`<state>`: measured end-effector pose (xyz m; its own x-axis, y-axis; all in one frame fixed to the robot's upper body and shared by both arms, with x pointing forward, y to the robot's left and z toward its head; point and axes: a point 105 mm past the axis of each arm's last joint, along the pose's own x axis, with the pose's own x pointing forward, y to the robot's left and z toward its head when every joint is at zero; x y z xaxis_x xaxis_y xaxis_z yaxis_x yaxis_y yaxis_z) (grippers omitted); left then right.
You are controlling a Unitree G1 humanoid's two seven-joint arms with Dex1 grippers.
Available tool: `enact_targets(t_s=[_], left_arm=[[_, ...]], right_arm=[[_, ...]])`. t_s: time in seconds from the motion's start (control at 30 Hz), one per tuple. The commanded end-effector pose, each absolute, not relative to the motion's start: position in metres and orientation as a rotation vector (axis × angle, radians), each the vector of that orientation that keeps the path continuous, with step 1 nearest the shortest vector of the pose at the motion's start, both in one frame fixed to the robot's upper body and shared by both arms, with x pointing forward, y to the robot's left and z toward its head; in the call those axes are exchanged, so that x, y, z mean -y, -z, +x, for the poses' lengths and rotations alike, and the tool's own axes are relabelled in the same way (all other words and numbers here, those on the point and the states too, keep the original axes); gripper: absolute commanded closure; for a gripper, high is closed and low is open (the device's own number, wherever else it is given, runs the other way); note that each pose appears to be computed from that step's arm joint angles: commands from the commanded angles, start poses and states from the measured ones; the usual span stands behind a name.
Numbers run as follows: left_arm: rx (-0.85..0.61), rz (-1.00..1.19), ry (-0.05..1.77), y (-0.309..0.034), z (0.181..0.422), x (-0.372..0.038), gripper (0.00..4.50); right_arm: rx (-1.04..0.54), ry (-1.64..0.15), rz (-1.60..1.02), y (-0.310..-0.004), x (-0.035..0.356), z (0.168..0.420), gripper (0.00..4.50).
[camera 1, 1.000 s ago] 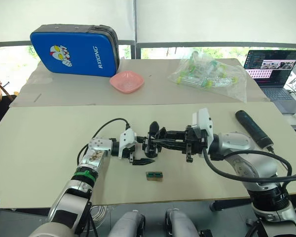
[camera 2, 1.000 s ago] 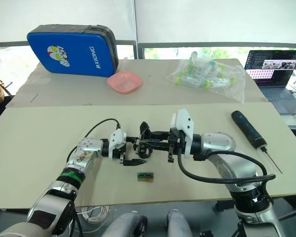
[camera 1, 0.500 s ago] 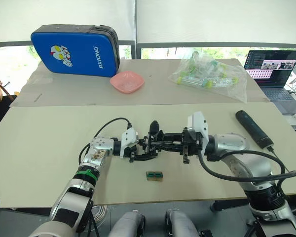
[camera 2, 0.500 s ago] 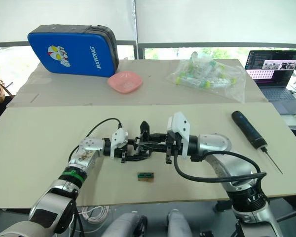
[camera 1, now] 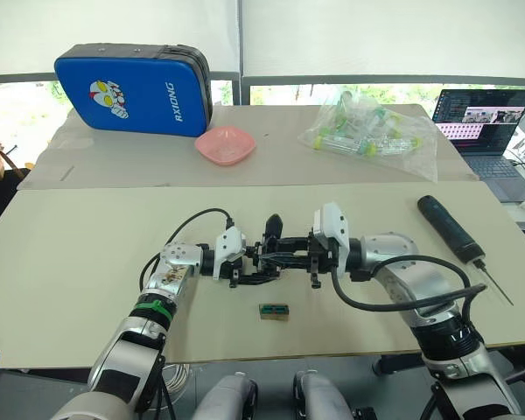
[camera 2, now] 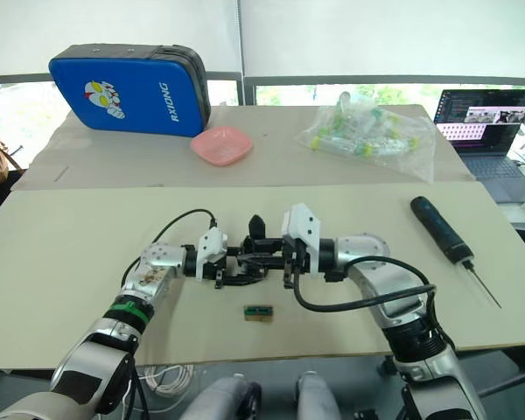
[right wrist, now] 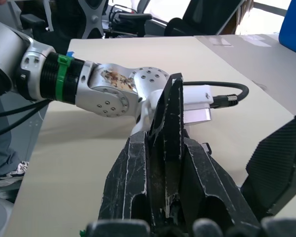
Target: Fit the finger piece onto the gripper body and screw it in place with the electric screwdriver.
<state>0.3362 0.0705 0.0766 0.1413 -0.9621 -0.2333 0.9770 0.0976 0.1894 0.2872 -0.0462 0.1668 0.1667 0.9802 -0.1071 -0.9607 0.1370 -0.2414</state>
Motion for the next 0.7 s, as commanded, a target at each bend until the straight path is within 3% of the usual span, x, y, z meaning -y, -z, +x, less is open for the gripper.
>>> enact_targets(t_s=[0.03, 0.7], left_arm=[[-0.087, 0.349, 1.45, -0.071, 0.332, -0.069, 2.18], [-0.105, 0.35, 1.438, -0.068, 0.333, -0.073, 2.18]], right_arm=[[0.098, -1.42, -0.301, -0.171, 0.042, 0.287, 4.09], [-0.064, -1.372, -0.361, -0.151, 0.049, 0.294, 4.09]])
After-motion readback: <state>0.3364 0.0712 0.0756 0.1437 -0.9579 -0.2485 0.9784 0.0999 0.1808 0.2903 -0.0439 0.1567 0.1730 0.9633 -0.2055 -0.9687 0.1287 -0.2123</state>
